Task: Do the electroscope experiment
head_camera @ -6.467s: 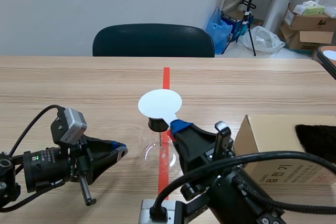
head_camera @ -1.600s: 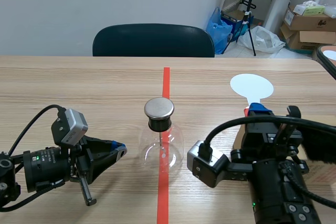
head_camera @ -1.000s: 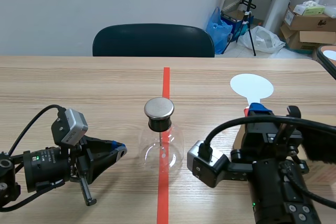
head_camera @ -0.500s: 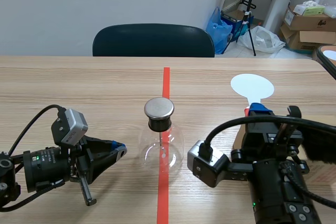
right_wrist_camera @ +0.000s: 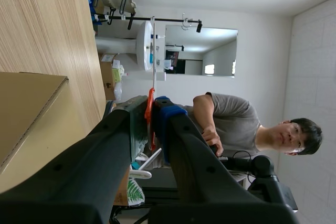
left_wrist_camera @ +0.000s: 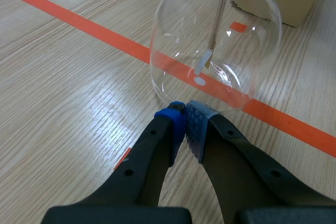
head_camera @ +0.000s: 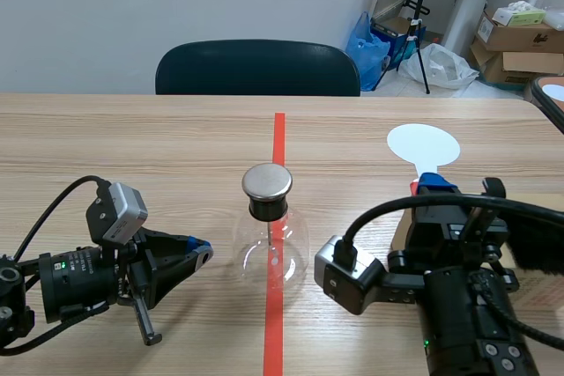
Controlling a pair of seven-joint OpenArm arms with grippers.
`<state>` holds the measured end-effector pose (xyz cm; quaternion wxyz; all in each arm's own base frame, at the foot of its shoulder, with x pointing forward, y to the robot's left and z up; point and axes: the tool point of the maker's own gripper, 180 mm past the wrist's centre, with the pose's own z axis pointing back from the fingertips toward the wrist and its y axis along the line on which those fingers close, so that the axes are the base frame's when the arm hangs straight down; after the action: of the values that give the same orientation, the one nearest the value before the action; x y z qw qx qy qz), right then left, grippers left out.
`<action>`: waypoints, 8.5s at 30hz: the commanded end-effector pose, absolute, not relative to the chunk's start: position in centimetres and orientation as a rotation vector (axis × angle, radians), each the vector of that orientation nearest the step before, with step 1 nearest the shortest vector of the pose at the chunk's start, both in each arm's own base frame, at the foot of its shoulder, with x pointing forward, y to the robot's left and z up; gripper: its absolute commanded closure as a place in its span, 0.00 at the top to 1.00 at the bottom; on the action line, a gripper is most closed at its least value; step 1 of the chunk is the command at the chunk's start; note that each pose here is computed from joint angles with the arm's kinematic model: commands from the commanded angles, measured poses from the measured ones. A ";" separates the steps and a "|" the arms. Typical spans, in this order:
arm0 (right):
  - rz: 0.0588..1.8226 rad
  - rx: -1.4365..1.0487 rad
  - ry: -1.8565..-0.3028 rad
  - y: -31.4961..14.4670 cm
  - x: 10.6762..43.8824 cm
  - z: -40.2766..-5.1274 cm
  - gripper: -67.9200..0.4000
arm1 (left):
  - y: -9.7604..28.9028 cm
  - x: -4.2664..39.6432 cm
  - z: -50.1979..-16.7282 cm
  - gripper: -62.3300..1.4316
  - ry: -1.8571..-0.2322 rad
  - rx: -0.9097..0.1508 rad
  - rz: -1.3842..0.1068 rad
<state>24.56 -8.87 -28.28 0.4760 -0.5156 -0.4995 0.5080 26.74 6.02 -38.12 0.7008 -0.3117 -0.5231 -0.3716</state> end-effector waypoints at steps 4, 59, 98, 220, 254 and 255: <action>1.215 -1.281 -1.250 -9.0 25.1 -27.3 0.02 | 5.6 27.2 -37.1 0.07 -1.202 -0.714 -0.818; 1.308 -1.190 -1.226 -23.7 17.2 -31.2 0.02 | 11.5 13.9 -20.1 0.50 -1.393 -0.780 -0.866; 1.345 -1.149 -1.151 -24.2 16.7 -33.9 0.02 | 10.8 12.2 -19.5 1.00 -1.422 -0.768 -1.013; 1.331 -1.138 -1.118 -25.1 15.0 -34.1 0.02 | 11.2 12.6 -19.1 1.00 -1.471 -0.737 -0.942; 1.382 -1.150 -1.109 -24.9 15.6 -34.2 0.02 | 11.2 12.7 -19.5 1.00 -1.452 -0.725 -0.947; 1.382 -1.151 -1.109 -24.9 15.6 -34.2 0.02 | 11.2 12.7 -19.5 1.00 -1.452 -0.725 -0.947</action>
<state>15.13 -24.54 -35.48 0.5166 -0.4486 -0.4520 0.5723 12.51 11.18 -20.16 0.5975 -0.3097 -0.6127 -0.4143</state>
